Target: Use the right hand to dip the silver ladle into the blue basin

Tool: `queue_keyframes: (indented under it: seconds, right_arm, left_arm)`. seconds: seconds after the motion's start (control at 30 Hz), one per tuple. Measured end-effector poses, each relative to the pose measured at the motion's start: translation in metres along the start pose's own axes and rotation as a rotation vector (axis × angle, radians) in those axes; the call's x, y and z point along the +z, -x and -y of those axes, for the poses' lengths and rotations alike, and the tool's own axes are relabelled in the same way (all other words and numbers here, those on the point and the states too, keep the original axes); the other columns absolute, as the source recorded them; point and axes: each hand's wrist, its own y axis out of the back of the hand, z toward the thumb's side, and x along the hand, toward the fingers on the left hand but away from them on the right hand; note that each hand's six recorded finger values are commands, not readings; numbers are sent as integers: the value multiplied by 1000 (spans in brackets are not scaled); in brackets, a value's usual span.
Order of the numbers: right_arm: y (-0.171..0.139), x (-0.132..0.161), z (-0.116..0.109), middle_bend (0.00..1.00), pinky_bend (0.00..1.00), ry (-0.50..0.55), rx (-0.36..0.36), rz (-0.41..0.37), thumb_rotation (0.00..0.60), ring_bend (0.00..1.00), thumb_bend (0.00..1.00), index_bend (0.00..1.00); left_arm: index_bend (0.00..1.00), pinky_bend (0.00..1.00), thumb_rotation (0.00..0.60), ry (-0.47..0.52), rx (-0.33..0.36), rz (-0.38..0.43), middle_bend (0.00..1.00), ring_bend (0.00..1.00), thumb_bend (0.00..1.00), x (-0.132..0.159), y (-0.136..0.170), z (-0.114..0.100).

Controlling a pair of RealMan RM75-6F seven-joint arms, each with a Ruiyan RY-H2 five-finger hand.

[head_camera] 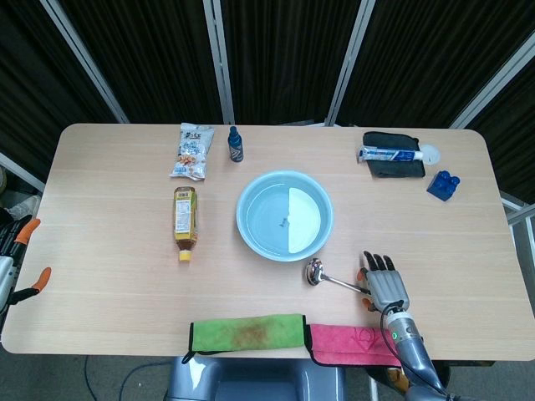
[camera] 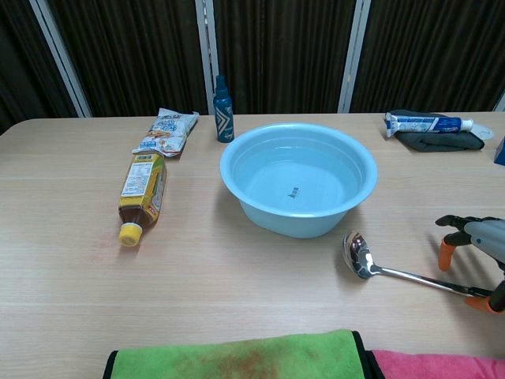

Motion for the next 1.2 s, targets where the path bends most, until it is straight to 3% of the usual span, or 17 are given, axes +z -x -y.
queue_keyframes:
  seconds: [0.67,1.2]
  right_arm:
    - [14,8,14,0,0,-1,35,2,600,0,251,499]
    - [15,12,16,0,0,0,19,6,600,0,334,592]
  left_arm:
    - [0,0,579,23,-3,-1,0,0,383,-3,-2,-2]
    - [0,0,579,36,0,4,0,0,383,-5,-2,-4]
